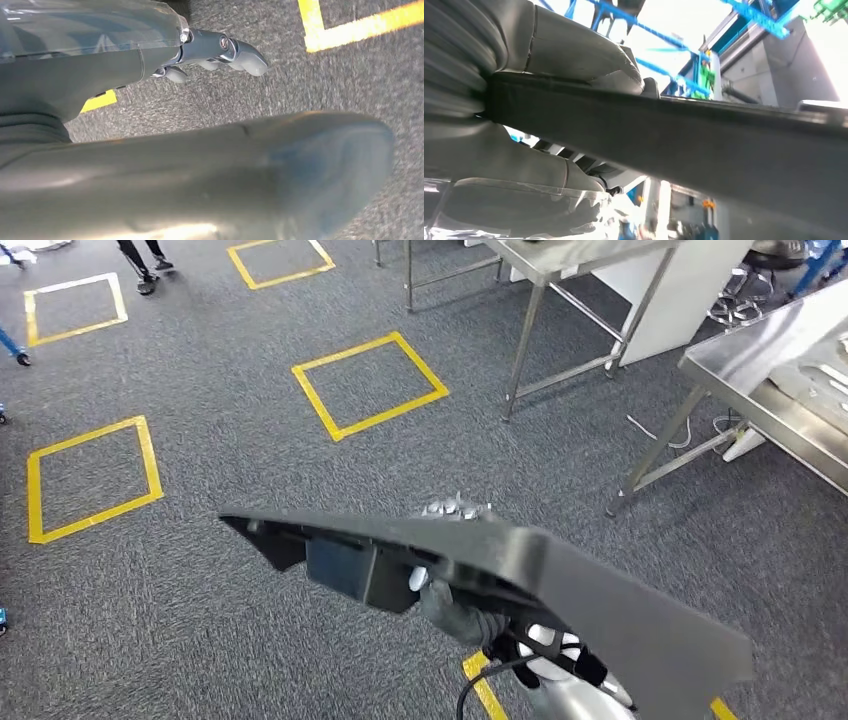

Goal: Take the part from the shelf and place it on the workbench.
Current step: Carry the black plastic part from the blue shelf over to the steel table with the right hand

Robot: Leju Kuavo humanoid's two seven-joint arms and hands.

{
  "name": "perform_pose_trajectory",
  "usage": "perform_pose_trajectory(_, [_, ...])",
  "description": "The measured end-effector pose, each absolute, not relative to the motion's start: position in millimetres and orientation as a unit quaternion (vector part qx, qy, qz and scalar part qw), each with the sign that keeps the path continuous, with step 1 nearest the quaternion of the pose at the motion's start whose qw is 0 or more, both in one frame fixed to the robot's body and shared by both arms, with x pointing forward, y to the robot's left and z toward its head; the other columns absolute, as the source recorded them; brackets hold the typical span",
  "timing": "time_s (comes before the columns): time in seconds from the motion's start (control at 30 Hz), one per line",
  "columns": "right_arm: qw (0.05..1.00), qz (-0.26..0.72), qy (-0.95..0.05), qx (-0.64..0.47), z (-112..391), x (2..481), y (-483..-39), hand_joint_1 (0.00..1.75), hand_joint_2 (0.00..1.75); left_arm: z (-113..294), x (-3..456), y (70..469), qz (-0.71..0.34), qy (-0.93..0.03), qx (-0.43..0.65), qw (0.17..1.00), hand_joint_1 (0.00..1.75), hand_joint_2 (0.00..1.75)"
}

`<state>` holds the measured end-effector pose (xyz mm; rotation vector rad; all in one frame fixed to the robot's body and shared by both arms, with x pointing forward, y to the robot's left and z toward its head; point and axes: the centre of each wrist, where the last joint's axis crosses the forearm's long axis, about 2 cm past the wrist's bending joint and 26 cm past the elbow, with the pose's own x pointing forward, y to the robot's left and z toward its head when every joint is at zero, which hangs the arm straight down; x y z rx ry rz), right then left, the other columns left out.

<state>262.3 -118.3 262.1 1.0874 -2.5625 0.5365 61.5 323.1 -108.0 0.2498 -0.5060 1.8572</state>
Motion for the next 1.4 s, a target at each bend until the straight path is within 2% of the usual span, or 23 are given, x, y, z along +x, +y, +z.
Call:
perform_pose_trajectory(0.57, [0.162,0.22,-0.903,0.33,271,278,-120,1.75,1.75,-109,58,321,0.789,-0.219,0.106,0.564,0.0,0.0])
perform_pose_trajectory(1.4, [0.172,0.207,-0.896,0.353,272,278,-124,1.75,1.75,-108,61,319,0.79,-0.216,0.095,0.565,0.0,0.0])
